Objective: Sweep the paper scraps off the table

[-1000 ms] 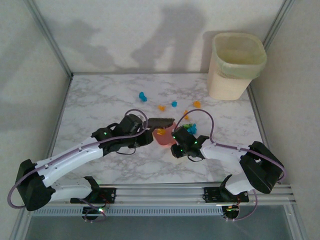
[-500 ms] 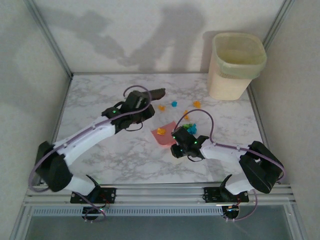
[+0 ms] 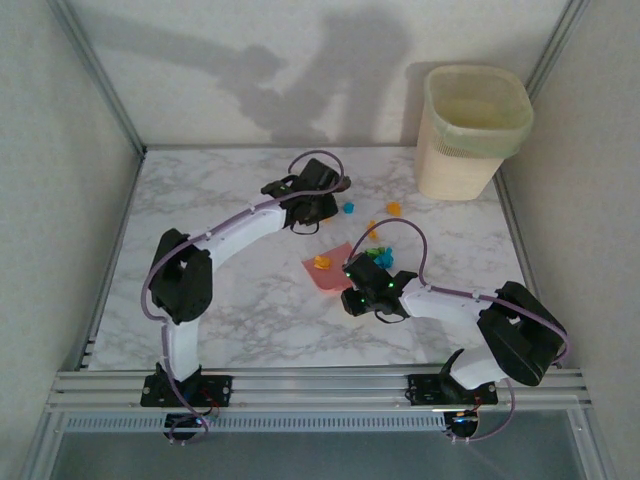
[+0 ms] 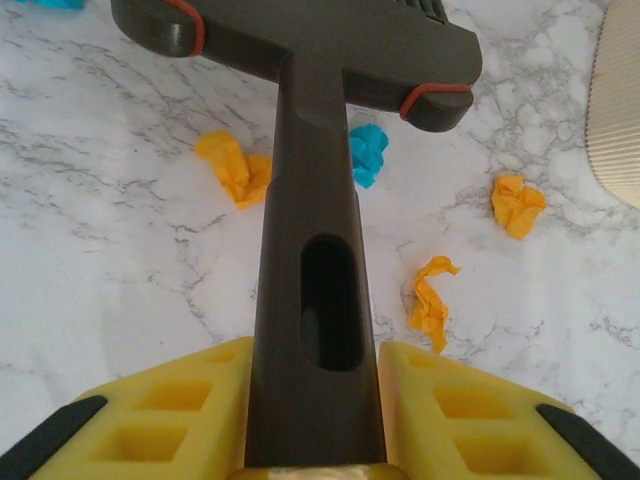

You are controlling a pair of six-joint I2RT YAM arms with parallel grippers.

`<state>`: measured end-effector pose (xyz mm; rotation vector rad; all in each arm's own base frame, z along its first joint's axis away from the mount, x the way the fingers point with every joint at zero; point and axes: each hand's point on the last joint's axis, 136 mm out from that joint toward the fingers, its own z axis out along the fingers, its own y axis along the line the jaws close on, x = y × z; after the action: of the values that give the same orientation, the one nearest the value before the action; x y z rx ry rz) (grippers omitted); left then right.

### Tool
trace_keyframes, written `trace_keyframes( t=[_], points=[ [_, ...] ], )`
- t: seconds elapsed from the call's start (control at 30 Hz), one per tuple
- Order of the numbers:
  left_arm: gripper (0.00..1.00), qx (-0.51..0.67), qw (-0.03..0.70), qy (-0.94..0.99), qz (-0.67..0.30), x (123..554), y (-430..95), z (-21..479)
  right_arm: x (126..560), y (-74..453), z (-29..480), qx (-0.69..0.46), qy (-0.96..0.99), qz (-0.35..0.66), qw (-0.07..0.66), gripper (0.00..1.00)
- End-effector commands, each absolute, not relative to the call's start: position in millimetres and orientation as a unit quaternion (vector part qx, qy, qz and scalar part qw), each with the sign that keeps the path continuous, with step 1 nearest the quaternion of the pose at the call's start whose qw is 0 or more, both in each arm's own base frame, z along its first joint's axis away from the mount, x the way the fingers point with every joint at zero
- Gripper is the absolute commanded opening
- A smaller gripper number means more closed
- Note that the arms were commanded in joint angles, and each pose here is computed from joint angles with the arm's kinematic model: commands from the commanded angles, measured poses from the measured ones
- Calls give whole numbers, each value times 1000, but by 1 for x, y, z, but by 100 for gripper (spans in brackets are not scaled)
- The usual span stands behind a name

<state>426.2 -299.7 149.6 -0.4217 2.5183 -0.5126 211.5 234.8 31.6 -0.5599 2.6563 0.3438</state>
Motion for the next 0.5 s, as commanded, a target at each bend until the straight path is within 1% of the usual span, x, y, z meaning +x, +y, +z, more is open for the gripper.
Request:
trace_keyframes(
  t=[0.0,0.3,0.47],
  points=[
    [0,-148,254,935,-196,419,-299,148,198,214,11,-192,964,90,159,0],
    [0,-140,232,935,-230,380,-297,142,198,213,11,-190,965,89,158,0],
    [0,-128,224,938,-232,356,-295,141,198,213,12,-189,965,89,160,0]
  ],
)
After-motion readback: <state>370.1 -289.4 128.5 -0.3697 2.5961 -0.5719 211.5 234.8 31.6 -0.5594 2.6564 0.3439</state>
